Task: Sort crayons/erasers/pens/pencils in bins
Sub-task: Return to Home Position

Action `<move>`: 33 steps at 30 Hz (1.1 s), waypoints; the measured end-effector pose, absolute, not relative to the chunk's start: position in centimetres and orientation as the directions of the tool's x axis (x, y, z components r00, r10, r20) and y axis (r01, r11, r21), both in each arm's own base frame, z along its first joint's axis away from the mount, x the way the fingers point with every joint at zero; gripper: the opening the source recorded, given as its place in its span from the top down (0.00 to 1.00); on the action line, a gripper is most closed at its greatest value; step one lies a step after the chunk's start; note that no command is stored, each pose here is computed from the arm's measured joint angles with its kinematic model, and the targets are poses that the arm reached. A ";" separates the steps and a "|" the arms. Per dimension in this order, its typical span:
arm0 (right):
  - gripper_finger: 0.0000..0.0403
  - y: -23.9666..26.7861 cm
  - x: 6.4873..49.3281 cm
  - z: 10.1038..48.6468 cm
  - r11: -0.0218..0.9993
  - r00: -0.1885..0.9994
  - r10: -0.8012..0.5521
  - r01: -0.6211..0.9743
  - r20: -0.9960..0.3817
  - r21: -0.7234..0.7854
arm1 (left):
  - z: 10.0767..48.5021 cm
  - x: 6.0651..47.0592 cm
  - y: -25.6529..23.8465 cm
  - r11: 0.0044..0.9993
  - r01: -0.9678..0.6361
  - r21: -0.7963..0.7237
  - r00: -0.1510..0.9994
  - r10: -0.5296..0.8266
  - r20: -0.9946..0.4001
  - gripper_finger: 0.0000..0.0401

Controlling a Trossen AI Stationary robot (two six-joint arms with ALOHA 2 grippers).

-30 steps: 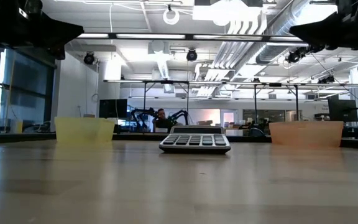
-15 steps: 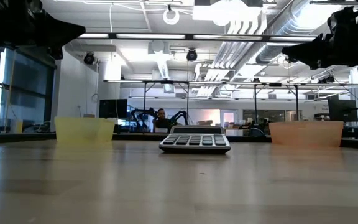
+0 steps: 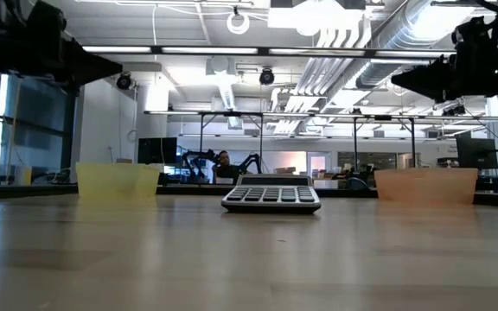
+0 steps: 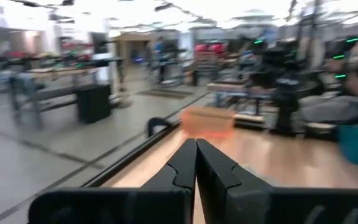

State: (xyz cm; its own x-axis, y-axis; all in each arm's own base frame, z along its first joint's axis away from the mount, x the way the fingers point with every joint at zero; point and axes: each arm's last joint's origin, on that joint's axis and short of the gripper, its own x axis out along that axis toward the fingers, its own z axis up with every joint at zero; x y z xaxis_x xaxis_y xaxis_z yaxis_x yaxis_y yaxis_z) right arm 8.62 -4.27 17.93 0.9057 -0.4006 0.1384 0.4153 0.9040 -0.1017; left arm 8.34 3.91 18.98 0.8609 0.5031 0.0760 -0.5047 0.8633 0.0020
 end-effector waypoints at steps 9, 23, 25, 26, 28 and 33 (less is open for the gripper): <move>1.00 -4.3 8.6 17.8 0.900 0.902 -0.411 0.424 0.130 -0.102 | 18.7 8.3 4.1 0.826 -0.563 0.018 0.826 0.562 0.047 1.00; 1.00 -4.3 8.8 16.8 0.874 0.922 -0.387 0.357 0.027 0.331 | 18.0 8.3 4.1 0.821 -0.560 0.113 0.824 0.566 -0.026 1.00; 1.00 -4.3 8.8 16.8 0.875 0.922 -0.387 0.357 0.027 0.327 | 18.0 8.2 4.1 0.820 -0.561 0.114 0.824 0.566 -0.026 1.00; 1.00 -4.3 8.8 16.8 0.875 0.922 -0.387 0.357 0.027 0.327 | 18.0 8.2 4.1 0.820 -0.561 0.114 0.824 0.567 -0.026 1.00; 1.00 -4.3 8.8 16.8 0.874 0.922 -0.387 0.357 0.027 0.331 | 18.0 8.2 4.1 0.820 -0.561 0.113 0.824 0.566 -0.026 1.00; 1.00 -4.3 8.8 16.8 0.873 0.922 -0.387 0.357 0.027 0.331 | 18.0 8.2 4.1 0.820 -0.561 0.113 0.824 0.567 -0.026 1.00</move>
State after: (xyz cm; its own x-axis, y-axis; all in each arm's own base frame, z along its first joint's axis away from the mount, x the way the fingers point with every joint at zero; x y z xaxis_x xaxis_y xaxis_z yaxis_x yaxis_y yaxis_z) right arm 8.77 -4.27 16.85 0.9217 -0.3869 0.0272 0.3569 0.8735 0.3311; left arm 8.25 4.10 17.99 0.8236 0.5666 -0.0256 -0.5608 0.8202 0.1130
